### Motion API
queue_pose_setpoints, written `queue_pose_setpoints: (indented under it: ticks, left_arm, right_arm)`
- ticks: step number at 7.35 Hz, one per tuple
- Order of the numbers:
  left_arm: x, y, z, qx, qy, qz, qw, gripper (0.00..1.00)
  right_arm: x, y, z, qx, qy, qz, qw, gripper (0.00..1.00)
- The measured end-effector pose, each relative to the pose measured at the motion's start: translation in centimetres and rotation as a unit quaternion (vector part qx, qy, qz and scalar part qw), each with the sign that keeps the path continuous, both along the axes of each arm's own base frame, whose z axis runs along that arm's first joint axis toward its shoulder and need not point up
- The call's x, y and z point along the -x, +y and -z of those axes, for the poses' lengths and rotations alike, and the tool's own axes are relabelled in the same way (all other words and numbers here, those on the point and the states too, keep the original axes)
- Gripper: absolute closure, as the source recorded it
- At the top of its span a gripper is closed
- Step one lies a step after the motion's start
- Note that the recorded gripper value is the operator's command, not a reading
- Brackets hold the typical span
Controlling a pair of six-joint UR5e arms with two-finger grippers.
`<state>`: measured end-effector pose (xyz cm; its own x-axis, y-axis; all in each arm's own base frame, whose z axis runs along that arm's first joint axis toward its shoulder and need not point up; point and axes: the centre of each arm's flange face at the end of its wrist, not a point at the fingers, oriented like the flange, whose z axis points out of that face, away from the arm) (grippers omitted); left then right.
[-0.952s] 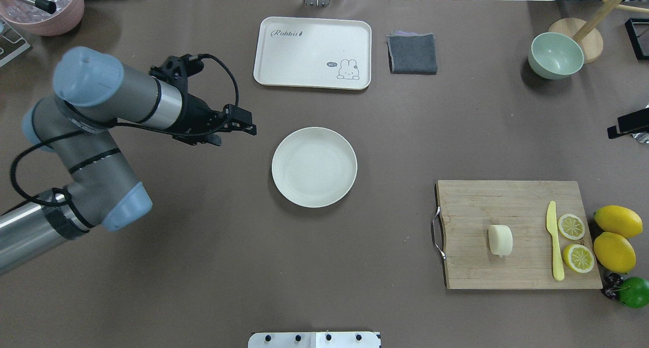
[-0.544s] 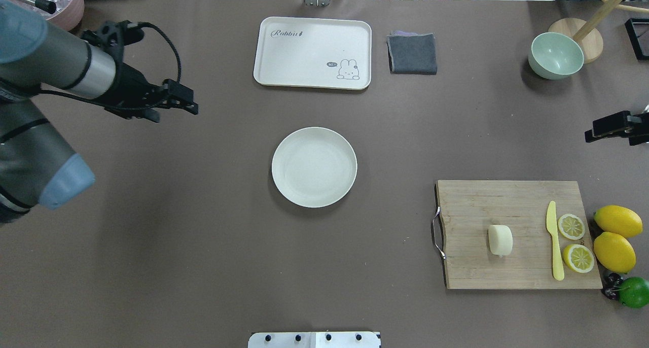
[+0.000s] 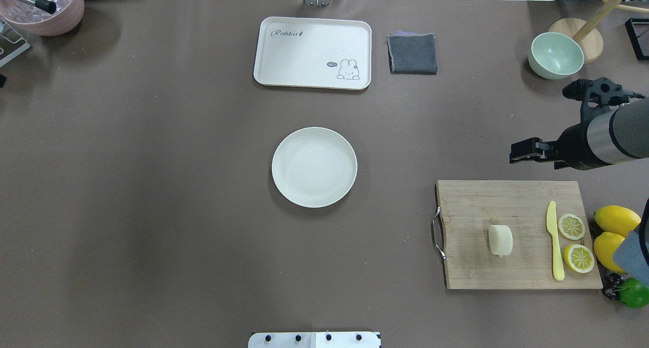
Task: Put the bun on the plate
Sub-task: 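Lower the right gripper over the cream bun on the cutting board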
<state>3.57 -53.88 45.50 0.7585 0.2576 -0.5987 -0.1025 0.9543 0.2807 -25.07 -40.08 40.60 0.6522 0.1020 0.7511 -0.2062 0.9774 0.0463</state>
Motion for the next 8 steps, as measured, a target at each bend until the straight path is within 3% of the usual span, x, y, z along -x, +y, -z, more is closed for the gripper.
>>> queue_pose_setpoints:
  ticks: [1,3,8]
  left_arm:
    - [4.6,0.1,-3.0,0.011,-0.020,-0.026,0.9994,0.02]
    - [9.3,0.4,-8.8,0.062,0.000,-0.046,0.9971,0.02]
    - [10.1,0.6,-10.9,0.078,0.021,-0.048,0.9956,0.02]
  right_arm:
    - [1.1,0.6,0.3,-0.002,0.002,0.005,1.0000,0.00]
    - [2.9,1.9,0.0,0.003,0.009,0.011,0.9999,0.00]
    - [8.7,7.0,-2.5,0.030,0.039,0.015,0.9987,0.01]
